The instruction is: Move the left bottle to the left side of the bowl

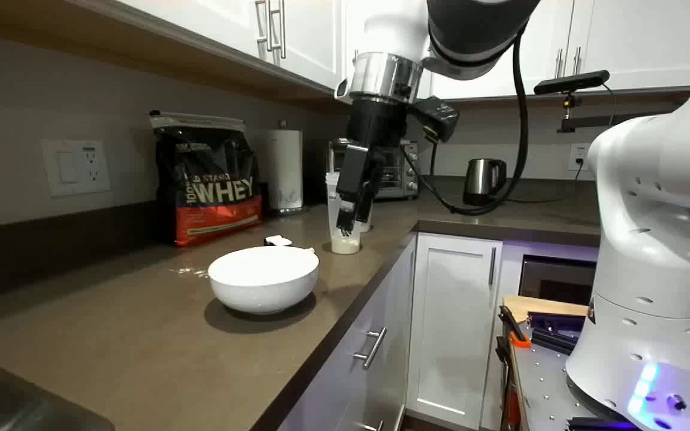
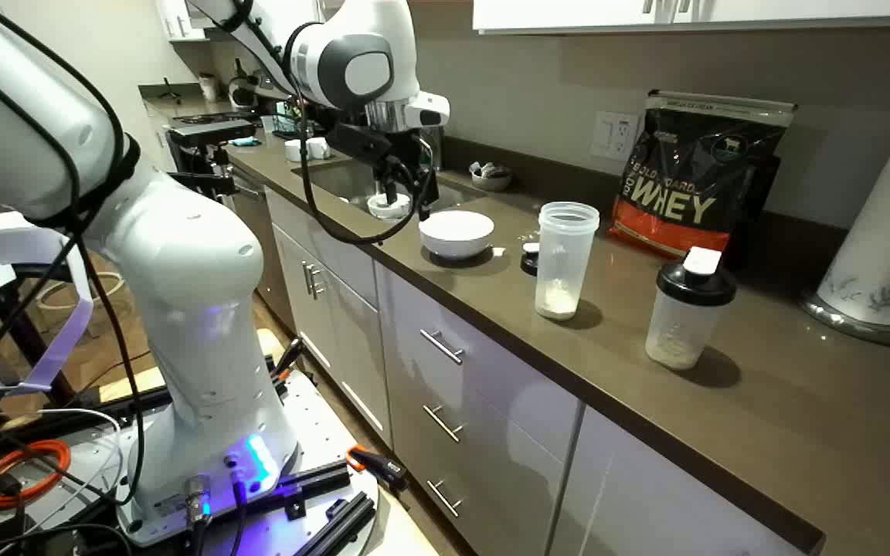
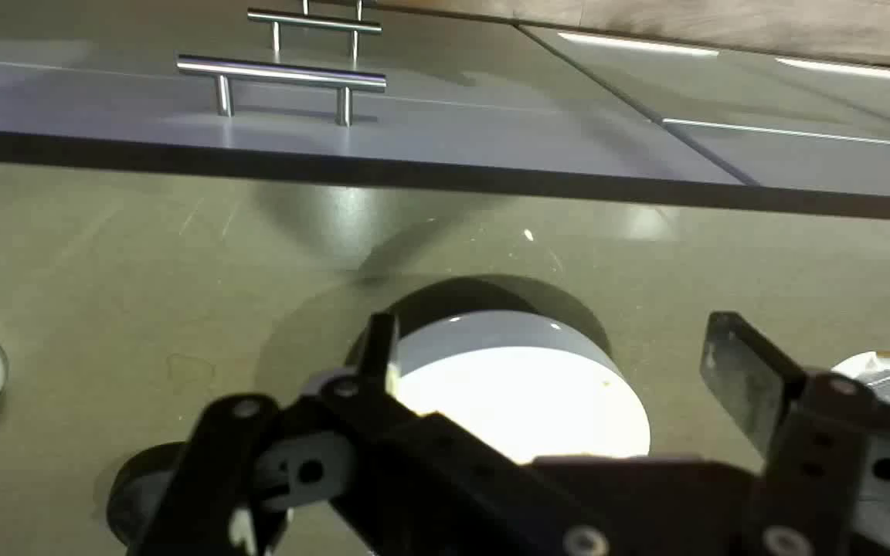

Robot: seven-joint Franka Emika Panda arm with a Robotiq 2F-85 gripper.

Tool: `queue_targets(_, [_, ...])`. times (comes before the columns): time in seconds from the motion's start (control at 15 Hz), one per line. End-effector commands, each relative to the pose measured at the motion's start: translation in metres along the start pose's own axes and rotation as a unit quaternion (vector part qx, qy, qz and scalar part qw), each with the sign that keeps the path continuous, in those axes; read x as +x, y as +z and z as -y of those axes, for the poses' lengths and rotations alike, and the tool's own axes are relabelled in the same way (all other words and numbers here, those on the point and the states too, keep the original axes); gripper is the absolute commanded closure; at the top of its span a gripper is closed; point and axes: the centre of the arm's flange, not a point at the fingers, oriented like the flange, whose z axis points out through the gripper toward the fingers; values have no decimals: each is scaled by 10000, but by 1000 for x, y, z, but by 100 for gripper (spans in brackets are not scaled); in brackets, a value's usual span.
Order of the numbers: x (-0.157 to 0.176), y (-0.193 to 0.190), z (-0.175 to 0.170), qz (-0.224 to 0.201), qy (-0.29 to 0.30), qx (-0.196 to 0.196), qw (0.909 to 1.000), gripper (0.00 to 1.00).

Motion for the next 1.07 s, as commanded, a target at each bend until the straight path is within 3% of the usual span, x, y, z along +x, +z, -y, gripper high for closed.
queue_targets(0.0, [0, 0, 0, 0, 0, 0, 10000, 0])
queue_targets(0.67, [0, -1, -1, -11, -8, -16, 10000, 0])
queue_targets(1.0, [-5, -22, -6, 57, -97, -406, 9991, 0])
